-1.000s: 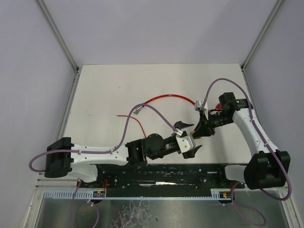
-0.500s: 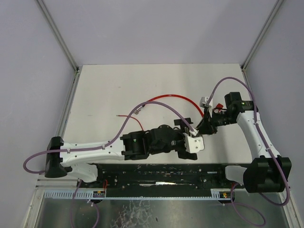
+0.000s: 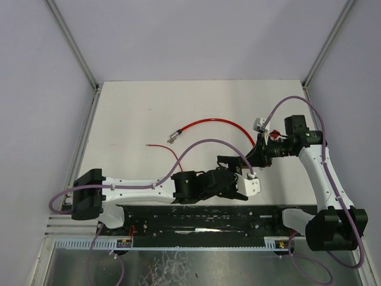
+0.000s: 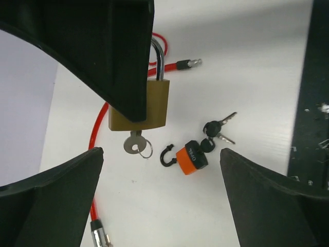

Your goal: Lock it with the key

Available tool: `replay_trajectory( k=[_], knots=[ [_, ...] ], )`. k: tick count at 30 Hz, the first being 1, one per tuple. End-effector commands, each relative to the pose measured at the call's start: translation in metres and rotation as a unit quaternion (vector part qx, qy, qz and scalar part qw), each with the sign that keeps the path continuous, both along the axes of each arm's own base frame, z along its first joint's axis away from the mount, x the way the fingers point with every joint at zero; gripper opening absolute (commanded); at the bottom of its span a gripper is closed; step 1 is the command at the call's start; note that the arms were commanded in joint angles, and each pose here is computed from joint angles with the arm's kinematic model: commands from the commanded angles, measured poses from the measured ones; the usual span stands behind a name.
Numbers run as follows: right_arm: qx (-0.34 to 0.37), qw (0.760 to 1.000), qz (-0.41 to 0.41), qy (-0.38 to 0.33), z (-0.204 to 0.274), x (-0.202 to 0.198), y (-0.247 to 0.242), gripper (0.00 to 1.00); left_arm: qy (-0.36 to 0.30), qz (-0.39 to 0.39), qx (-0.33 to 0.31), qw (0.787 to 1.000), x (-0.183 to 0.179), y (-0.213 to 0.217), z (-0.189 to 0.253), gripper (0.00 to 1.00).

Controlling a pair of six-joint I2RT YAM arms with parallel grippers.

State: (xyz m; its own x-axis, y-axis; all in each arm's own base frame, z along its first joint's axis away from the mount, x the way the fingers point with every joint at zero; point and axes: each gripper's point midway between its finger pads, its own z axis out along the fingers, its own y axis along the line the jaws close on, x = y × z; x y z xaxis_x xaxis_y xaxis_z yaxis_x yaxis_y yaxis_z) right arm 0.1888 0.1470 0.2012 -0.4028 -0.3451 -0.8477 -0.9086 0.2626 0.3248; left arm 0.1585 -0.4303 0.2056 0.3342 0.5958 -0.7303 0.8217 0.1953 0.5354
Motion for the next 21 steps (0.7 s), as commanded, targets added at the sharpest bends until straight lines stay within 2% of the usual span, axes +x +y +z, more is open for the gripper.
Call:
replay_trajectory(
  k=[1, 6, 12, 17, 21],
  knots=[
    [0.047, 0.999, -0.008, 0.007, 0.023, 0.001, 0.009, 0.00, -0.088, 0.030, -0.086, 0.992, 0.021, -0.005, 0.046, 0.96],
    [0.051, 0.998, -0.022, 0.022, 0.022, 0.007, 0.009, 0.00, -0.146, -0.004, -0.190, 0.971, 0.021, 0.011, 0.052, 1.00],
    [0.054, 0.997, -0.037, 0.041, 0.021, 0.015, 0.011, 0.00, -0.164, -0.011, -0.209, 0.964, 0.030, 0.008, 0.045, 1.00],
    [0.041, 0.997, -0.048, 0.048, 0.014, 0.021, 0.011, 0.00, -0.169, -0.005, -0.231, 0.958, 0.052, -0.007, 0.047, 1.00],
    [0.033, 0.996, -0.059, 0.050, 0.010, 0.026, 0.010, 0.00, -0.176, -0.028, -0.202, 0.963, 0.063, -0.020, 0.028, 0.99]
  ],
)
